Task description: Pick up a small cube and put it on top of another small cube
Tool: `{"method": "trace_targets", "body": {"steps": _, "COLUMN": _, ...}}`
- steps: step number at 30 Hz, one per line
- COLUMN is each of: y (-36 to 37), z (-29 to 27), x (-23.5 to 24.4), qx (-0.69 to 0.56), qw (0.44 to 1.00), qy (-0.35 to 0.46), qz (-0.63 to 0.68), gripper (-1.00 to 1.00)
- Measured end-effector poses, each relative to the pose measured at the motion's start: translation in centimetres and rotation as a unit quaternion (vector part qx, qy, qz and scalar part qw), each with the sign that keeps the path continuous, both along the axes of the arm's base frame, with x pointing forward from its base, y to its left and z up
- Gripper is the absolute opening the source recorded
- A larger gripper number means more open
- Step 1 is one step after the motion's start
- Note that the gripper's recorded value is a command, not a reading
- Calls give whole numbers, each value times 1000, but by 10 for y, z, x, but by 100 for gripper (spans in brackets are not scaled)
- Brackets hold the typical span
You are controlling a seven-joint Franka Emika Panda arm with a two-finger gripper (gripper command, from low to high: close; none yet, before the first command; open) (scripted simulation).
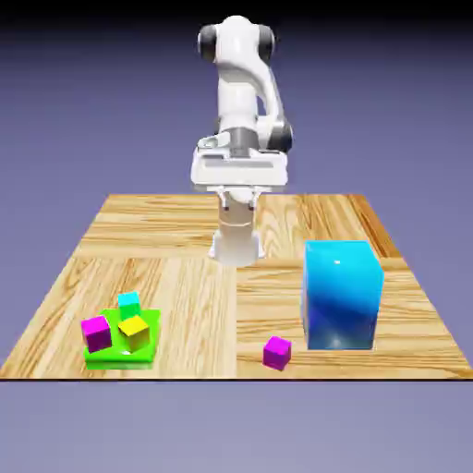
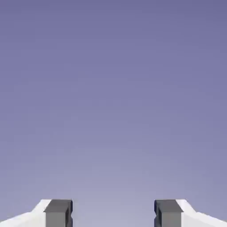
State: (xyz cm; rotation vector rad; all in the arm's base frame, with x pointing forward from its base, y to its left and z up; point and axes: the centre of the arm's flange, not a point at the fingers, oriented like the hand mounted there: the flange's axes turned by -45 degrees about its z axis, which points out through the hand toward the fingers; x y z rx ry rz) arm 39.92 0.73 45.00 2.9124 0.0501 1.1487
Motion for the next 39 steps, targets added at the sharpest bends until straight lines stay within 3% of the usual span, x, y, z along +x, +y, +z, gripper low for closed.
{"method": "trace_targets", "body": {"steps": 13, "y": 31, "z": -119, "x": 87, "qx": 56, "qw": 962, "qy": 241, "qz": -112, "gripper": 0}}
{"method": "trace_targets", "body": {"steps": 26, "y": 70, "z": -256, "x": 127, "qx": 121, "qw": 850, "qy": 457, "qz": -232, "gripper": 0}}
{"method": "trace_targets", "body": {"steps": 28, "y": 71, "z": -259, "x": 127, "qx": 122, "qw": 846, "qy": 462, "qz": -235, "gripper": 0}}
{"method": "trace_targets", "body": {"steps": 32, "y": 77, "z": -327, "x": 117, "qx": 122, "qw": 846, "qy": 462, "qz": -235, "gripper": 0}}
{"method": "trace_targets", "body": {"steps": 33, "y": 77, "z": -328, "x": 117, "qx": 122, "qw": 846, "qy": 462, "qz": -235, "gripper": -100}}
{"method": "trace_targets", "body": {"steps": 35, "y": 77, "z": -328, "x": 117, "qx": 123, "qw": 846, "qy": 462, "qz": -235, "gripper": -100}}
{"method": "trace_targets", "body": {"steps": 39, "y": 71, "z": -260, "x": 127, "qx": 123, "qw": 846, "qy": 462, "qz": -234, "gripper": -100}}
